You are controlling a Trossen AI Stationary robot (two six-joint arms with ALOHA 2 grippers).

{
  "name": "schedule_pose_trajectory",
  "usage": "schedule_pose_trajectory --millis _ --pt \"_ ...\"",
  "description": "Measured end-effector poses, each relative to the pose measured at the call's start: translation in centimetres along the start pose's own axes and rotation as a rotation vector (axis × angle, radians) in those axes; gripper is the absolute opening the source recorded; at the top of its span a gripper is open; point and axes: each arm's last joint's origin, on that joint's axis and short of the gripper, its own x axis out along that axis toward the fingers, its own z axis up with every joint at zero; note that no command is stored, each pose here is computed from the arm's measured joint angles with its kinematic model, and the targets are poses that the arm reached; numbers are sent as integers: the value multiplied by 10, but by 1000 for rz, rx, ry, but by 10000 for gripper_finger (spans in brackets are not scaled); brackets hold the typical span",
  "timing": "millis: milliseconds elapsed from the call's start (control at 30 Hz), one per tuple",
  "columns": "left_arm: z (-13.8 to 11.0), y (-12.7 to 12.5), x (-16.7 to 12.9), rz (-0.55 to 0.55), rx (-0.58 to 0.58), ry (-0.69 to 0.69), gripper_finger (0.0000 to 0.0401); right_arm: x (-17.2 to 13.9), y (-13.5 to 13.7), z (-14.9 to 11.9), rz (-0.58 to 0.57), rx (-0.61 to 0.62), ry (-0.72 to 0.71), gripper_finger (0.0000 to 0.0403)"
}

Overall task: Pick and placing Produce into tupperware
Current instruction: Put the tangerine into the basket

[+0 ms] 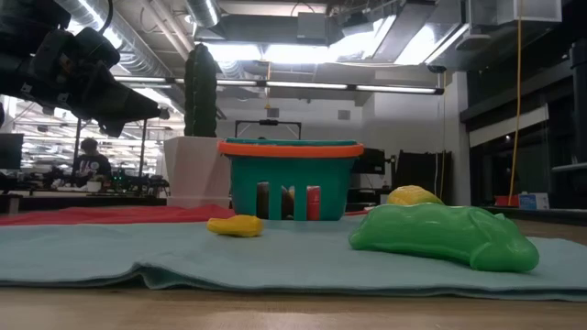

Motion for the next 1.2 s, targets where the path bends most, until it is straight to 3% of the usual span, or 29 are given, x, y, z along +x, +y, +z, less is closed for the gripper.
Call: schedule_pose_trajectory --millis 133,267,467,667,1033,1200 --pt "0 0 0 0 0 0 80 0 0 0 1 1 -1 289" --pt "0 0 0 0 0 0 86 0 2 1 21 8 -11 306" --pt "0 0 0 0 0 0 94 0 3 2 30 12 -16 308" --pt "0 0 0 0 0 0 101 2 4 3 31 100 -17 308" --pt "0 0 0 0 0 0 104 34 -2 -6 -98 75 36 308" --pt "0 0 0 1 0 0 93 44 -2 -5 -93 92 41 308"
